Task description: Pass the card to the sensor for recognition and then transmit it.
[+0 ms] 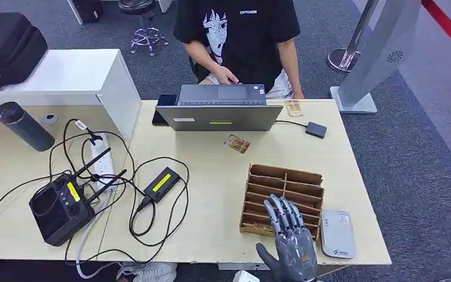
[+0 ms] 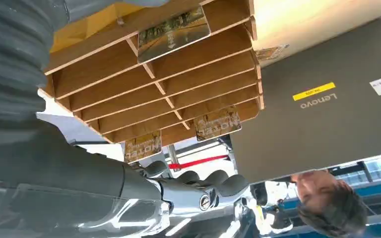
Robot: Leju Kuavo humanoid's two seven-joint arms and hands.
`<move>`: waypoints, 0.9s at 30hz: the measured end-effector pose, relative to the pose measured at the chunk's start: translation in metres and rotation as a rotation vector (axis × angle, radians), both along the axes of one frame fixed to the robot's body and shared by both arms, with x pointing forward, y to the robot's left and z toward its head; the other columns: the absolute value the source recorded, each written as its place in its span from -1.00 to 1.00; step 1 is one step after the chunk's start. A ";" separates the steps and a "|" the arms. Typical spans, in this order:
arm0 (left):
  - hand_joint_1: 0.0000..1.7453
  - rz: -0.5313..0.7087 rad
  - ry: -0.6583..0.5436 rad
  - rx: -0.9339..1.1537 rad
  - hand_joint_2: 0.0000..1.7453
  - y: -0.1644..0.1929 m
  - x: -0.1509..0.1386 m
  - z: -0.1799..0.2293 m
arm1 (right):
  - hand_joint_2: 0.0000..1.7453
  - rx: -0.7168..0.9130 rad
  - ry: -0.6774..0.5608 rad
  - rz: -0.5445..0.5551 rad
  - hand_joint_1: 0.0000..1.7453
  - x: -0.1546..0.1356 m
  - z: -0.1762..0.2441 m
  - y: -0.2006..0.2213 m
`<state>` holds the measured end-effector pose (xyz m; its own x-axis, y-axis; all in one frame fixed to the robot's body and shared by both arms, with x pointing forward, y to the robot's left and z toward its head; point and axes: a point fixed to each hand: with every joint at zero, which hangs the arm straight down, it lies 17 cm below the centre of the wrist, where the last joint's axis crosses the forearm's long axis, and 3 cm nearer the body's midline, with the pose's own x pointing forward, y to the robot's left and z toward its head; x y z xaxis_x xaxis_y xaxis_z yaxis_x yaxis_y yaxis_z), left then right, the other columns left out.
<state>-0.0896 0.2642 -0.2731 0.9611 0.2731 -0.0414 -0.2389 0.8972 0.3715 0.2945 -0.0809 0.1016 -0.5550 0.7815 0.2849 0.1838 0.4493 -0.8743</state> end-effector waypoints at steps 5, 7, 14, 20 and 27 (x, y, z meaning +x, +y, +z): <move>-1.00 -0.005 -0.001 0.000 1.00 0.000 0.000 0.000 | 1.00 -0.011 0.005 0.003 -1.00 0.001 -0.004 0.002; -1.00 -0.008 -0.001 0.000 1.00 0.001 0.001 0.000 | 1.00 -0.013 0.011 -0.003 -1.00 0.002 -0.006 0.001; -1.00 -0.014 -0.002 0.000 1.00 0.001 0.001 0.000 | 1.00 -0.017 0.023 -0.005 -1.00 0.003 -0.010 0.003; -1.00 -0.017 -0.002 -0.001 1.00 0.001 0.001 0.000 | 1.00 -0.020 0.027 -0.006 -1.00 0.004 -0.012 0.003; -1.00 -0.031 -0.005 -0.002 1.00 0.003 0.002 0.000 | 1.00 -0.054 0.074 -0.015 -1.00 0.008 -0.033 0.006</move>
